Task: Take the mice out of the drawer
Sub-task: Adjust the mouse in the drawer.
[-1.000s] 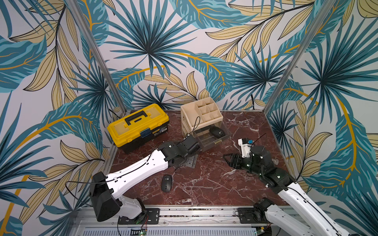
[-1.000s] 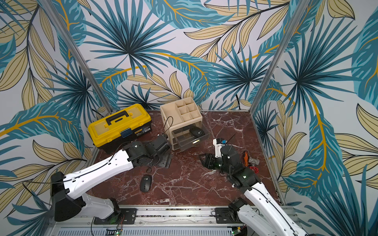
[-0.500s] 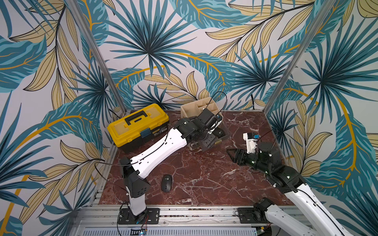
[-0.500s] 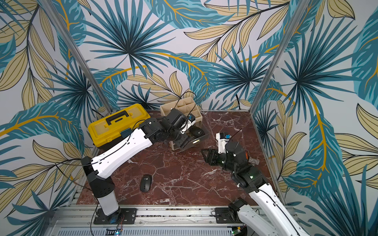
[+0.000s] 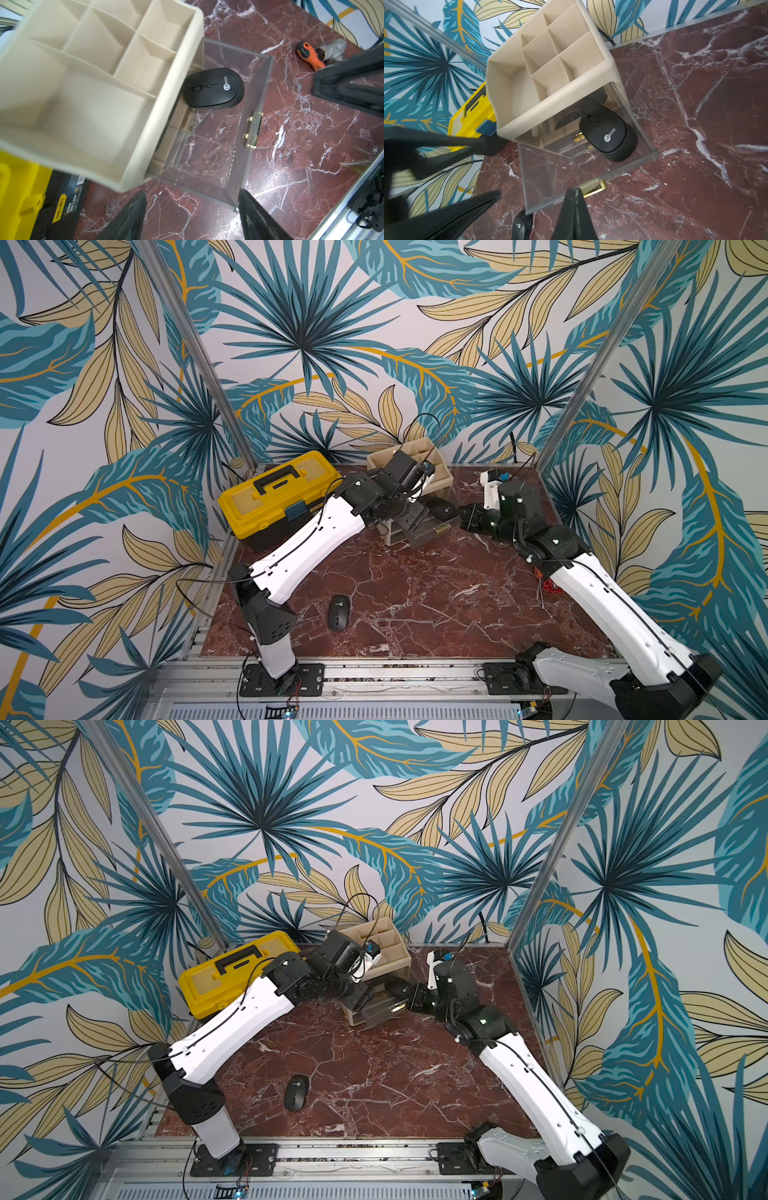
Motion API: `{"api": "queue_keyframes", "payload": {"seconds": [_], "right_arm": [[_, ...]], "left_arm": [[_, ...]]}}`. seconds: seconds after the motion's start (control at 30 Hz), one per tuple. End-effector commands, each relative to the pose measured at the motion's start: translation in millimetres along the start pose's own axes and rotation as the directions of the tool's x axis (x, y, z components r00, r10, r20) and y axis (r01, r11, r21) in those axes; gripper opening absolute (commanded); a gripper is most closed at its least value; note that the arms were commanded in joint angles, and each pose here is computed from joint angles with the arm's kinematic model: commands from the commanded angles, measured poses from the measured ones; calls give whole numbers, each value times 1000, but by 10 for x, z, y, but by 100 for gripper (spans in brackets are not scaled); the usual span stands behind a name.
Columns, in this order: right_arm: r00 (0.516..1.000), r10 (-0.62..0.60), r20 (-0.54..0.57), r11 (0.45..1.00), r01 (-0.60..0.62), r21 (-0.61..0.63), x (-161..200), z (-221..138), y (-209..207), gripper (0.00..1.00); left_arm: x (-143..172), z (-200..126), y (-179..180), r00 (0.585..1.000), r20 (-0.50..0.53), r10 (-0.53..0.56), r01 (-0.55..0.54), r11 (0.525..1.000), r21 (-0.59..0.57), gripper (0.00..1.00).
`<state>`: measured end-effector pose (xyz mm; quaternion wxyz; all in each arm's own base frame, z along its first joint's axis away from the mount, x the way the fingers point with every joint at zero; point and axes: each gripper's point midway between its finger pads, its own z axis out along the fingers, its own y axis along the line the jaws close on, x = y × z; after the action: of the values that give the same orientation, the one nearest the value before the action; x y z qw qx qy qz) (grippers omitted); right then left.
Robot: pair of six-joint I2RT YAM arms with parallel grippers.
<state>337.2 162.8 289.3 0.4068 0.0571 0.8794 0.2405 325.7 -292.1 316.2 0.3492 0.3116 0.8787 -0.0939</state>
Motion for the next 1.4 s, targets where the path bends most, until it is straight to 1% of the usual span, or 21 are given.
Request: {"api": "queue_keyframes", "payload": {"seconds": [0.0,0.07,0.1,0.2,0.3,0.43,0.67,0.87,1.03,1.2,1.37], "right_arm": [[1000,24,15,1000,-24,15,-128,173,6,0],[1000,20,-9,999,-20,35,-141,317,-36,0],[1000,15,-17,999,-14,44,-157,380,-57,0],[999,2,-44,999,0,53,-201,535,-92,0],[998,-4,-64,997,9,81,-230,667,-164,0],[997,2,-80,995,7,103,-250,832,-209,0],[994,57,-96,986,-41,163,-211,1005,-326,0],[989,88,-120,969,-58,238,-158,1078,-450,0],[984,75,-164,960,-27,278,-117,1127,-504,0],[974,48,-222,957,19,291,-52,1137,-532,0],[960,14,-278,966,59,254,16,1146,-481,0]], "left_arm": [[-36,-323,243,990,97,-101,107,993,-52,79],[18,-412,366,981,119,-151,159,985,-63,87],[47,-443,412,976,129,-173,182,981,-60,89],[150,-480,553,962,151,-230,241,968,-62,100],[242,-453,668,941,166,-293,305,951,-51,100],[267,-329,700,906,186,-380,381,924,27,100],[181,-113,687,879,213,-426,420,904,75,100],[80,34,650,869,214,-447,431,894,119,100],[41,127,619,864,206,-459,438,888,141,100],[19,192,612,867,197,-459,437,888,144,100],[-9,202,608,866,197,-459,436,887,150,100]]}}
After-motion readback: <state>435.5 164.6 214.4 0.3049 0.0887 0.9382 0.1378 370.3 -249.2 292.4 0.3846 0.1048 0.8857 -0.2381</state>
